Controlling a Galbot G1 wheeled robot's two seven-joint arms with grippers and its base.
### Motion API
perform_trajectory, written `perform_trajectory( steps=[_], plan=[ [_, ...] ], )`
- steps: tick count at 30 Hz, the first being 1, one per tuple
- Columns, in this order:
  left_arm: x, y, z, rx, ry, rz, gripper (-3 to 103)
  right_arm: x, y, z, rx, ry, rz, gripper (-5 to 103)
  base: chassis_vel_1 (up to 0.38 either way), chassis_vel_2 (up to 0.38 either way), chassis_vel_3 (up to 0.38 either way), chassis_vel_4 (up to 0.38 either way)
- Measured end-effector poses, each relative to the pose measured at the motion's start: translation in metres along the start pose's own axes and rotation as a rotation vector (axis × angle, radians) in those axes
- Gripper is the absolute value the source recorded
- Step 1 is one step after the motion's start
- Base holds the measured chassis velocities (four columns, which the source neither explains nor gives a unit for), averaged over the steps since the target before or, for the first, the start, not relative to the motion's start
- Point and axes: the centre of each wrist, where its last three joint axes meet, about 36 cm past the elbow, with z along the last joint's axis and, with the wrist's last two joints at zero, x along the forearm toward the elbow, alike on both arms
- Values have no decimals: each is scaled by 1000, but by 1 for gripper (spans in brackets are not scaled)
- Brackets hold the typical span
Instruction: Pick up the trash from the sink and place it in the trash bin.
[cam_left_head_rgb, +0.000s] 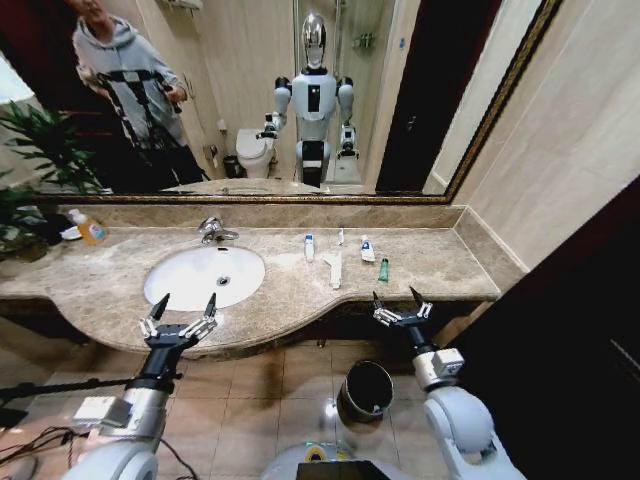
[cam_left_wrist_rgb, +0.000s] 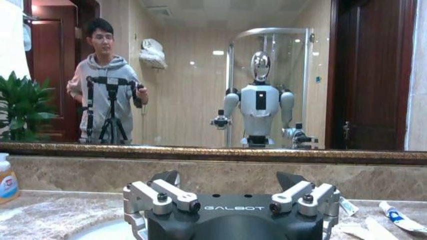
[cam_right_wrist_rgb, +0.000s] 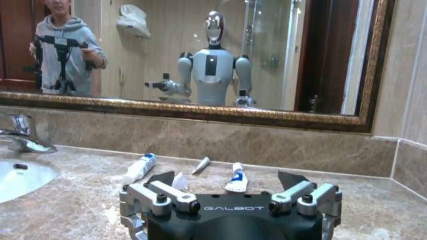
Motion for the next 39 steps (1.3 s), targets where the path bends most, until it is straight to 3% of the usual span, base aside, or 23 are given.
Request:
perform_trajectory(
  steps=[39],
  plan=[
    [0, 0, 0, 0, 0, 0, 100, -82, -22, 2, -26, 82, -15, 100, 0, 0, 0, 0]
  ],
)
